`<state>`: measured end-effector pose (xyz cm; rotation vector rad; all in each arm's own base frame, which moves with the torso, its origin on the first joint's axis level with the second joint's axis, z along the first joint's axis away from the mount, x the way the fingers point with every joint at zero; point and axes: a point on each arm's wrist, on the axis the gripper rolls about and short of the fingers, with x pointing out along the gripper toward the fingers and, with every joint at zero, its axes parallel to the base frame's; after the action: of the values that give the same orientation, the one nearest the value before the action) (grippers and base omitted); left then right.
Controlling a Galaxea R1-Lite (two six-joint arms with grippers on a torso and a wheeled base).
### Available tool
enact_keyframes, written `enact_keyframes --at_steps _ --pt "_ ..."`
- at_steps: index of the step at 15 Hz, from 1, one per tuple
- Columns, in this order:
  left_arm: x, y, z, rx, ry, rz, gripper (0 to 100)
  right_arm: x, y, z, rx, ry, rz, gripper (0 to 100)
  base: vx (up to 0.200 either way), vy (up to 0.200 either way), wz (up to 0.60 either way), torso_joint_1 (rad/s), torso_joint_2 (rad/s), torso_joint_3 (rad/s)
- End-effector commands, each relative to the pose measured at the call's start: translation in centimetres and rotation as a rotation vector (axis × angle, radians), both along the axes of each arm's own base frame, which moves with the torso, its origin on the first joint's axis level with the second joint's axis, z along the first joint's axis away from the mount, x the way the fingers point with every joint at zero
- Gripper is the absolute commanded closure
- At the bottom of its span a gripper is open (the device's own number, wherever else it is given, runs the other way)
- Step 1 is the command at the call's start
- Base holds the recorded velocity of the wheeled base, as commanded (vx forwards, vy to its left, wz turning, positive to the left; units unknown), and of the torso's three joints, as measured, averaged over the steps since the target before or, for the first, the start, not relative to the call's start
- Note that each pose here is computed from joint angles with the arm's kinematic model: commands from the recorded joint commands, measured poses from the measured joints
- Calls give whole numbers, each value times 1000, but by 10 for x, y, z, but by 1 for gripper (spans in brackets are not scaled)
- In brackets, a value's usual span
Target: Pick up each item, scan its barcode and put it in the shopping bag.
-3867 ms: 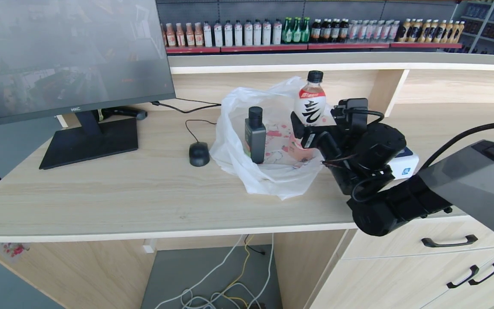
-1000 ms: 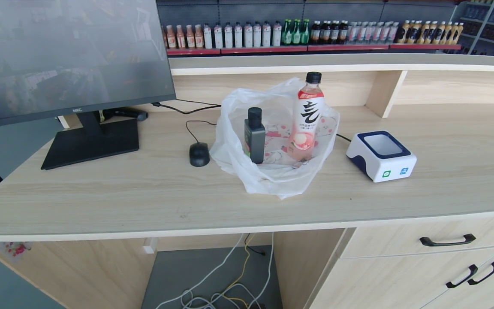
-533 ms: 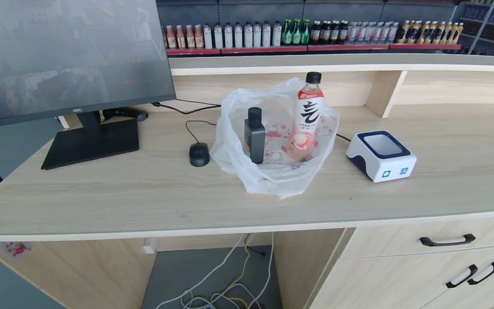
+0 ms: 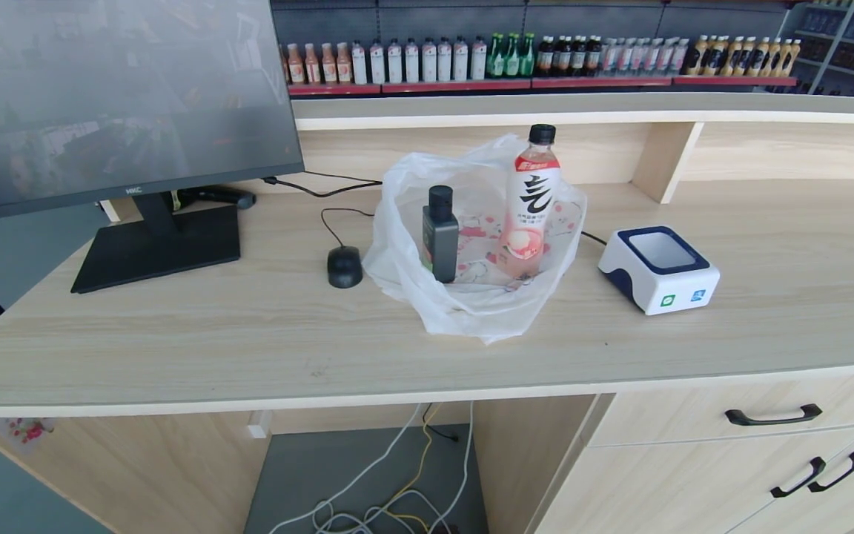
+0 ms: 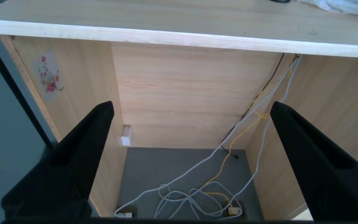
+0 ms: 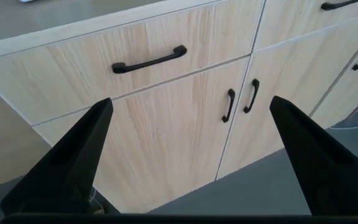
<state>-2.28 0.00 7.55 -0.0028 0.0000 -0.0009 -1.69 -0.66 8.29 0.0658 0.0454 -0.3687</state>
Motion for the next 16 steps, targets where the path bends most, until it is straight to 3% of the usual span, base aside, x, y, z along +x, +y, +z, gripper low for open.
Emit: enact_keyframes --at_steps 1,8,10,11,16 --pt "0 0 0 0 0 -1 0 0 1 -1 -3 -9 -4 0 0 0 0 0 0 0" --pt "0 0 0 0 0 1 0 0 6 -5 -65 30 445 0 0 0 0 0 0 0" --pt "0 0 0 1 0 1 0 -1 6 -6 -58 19 428 0 0 0 0 0 0 0" --pt "0 0 0 1 0 -1 0 -5 7 -7 -104 -33 395 0 0 0 0 0 0 0" --pt "0 0 0 1 0 1 0 -6 7 -7 -94 -43 392 0 0 0 0 0 0 0"
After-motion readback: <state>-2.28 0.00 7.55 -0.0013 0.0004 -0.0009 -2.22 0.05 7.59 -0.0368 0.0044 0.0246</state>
